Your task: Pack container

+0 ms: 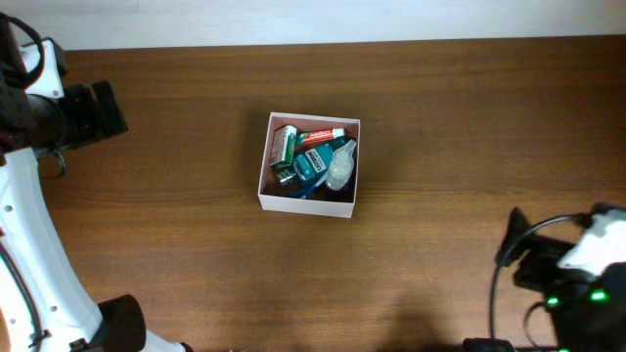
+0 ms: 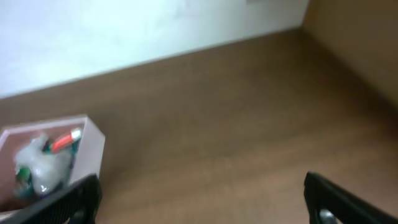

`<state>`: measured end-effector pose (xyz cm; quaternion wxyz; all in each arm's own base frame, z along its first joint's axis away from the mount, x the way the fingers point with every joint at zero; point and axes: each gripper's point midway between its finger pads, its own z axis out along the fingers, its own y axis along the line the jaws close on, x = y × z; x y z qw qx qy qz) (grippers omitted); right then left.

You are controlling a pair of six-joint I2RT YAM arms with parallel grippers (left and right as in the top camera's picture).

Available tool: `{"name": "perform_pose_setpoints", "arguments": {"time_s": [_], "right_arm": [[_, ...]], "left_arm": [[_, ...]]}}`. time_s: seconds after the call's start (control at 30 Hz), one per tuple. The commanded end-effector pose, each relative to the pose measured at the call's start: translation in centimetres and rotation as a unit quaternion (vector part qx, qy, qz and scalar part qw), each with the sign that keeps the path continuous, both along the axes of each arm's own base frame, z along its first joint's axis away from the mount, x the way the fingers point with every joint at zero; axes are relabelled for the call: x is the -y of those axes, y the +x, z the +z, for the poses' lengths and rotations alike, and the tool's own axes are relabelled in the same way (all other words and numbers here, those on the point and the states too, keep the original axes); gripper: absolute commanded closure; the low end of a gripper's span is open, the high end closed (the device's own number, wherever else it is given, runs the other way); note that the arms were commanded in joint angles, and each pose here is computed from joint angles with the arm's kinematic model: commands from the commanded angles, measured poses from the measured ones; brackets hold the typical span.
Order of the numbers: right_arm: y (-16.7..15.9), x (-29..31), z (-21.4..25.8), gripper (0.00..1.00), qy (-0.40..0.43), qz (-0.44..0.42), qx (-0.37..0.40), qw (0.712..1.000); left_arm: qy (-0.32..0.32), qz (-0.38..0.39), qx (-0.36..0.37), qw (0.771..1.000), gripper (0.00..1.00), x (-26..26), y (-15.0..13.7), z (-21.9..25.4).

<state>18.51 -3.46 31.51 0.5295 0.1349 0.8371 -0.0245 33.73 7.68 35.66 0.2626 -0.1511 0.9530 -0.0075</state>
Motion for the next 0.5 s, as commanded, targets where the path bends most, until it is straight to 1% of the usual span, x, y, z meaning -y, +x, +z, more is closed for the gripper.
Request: {"name": "perform_pose_setpoints", "arguments": {"time_s": [0.0,0.1,0.2,0.47], "right_arm": [[0.1,-0.9,-5.3,0.01,0.012,0.025,-0.003,1.000],[0.4,-1.3,-9.9,0.01,0.026,0.033,-0.007,0.999],[0.7,-1.8,-13.1,0.01,0.033,0.045,-0.012,0.998],[1.5,-2.3,-18.7,0.01,0.043,0.061,-0.018,0.997]], "left_arm": [[-0.001,0.008,0.006,1.000,0.01,-0.2,0.0,0.3],[-0.001,0.008,0.006,1.000,0.01,-0.2,0.0,0.3],[-0.001,0.008,0.006,1.000,0.01,-0.2,0.0,0.3],[-0.001,0.008,0.006,1.000,0.00,-0.2,0.0,0.3]]}}
